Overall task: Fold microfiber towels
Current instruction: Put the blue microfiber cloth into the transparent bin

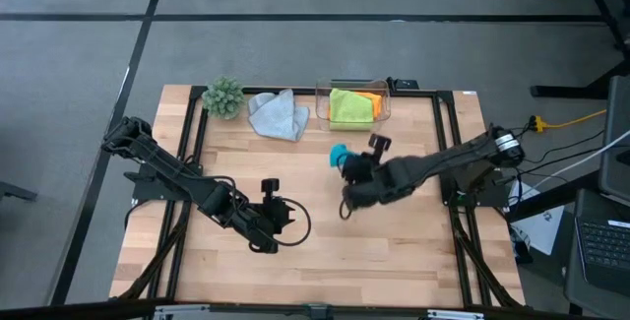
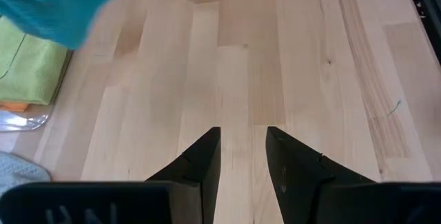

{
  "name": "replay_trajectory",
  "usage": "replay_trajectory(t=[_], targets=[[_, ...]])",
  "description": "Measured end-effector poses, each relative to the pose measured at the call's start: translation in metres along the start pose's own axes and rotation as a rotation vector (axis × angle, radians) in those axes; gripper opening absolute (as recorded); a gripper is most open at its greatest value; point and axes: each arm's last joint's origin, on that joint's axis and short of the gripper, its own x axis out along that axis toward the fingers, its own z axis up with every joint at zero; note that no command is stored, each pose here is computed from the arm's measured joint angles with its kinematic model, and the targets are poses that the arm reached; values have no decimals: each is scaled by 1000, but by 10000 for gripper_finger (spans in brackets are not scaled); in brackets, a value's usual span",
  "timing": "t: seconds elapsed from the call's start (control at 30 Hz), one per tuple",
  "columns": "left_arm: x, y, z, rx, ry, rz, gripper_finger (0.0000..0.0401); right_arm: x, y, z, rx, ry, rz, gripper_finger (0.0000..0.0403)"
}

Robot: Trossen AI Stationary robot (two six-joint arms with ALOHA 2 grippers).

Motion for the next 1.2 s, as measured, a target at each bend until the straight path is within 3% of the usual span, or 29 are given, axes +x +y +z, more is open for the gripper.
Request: replay_trajectory(t=[0.27, 0.43, 0.67, 0.93, 1.2], targets=[[0, 0, 0, -1, 0, 0, 109, 42, -70, 22, -167, 8, -63, 14], [0, 0, 0, -1, -1, 0, 109, 79, -121, 23, -191, 33, 114, 14], [5, 0, -6, 0, -3, 18, 109, 117, -178, 11, -181, 28, 208, 14], [15, 11, -13, -8, 21, 88, 109, 145, -216, 7, -208, -156, 345, 14], [23, 27, -9, -55, 29, 128, 109, 196, -225, -4, -206, -110, 375, 14]])
